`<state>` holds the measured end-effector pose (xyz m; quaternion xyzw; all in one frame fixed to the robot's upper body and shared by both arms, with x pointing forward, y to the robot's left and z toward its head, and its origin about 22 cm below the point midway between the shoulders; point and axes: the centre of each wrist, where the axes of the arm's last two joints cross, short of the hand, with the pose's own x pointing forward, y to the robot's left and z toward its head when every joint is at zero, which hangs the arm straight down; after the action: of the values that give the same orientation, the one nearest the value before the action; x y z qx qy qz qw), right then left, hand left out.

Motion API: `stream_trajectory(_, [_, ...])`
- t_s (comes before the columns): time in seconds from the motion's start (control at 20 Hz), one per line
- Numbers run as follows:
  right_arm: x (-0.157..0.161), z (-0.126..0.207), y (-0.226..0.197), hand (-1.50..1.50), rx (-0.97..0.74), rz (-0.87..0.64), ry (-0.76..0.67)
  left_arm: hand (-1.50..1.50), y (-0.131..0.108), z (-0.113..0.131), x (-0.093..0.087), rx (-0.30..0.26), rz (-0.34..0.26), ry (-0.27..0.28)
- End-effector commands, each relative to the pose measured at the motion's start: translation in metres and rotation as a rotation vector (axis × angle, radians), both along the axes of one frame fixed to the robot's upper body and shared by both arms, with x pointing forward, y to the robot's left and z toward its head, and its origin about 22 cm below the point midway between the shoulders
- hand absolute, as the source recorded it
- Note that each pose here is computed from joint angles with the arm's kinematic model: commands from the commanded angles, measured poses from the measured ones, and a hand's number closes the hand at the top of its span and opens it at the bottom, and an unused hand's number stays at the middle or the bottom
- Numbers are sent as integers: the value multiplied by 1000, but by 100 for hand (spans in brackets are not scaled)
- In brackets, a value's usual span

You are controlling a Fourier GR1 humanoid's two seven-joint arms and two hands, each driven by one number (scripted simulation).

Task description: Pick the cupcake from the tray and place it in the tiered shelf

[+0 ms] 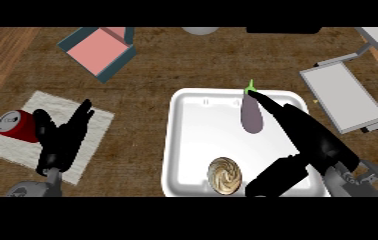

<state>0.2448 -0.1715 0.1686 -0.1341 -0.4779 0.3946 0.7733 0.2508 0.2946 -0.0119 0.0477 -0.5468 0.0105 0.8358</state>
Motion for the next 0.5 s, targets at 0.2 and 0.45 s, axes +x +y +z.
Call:
stream_trajectory(0.2, [13, -5, 41, -150, -163, -1, 133, 0, 7, -20, 2, -20, 12, 43])
stream_trajectory(0.45, [5, -33, 57, -150, -230, -13, 174, 0, -1, -22, -3, -20, 17, 34])
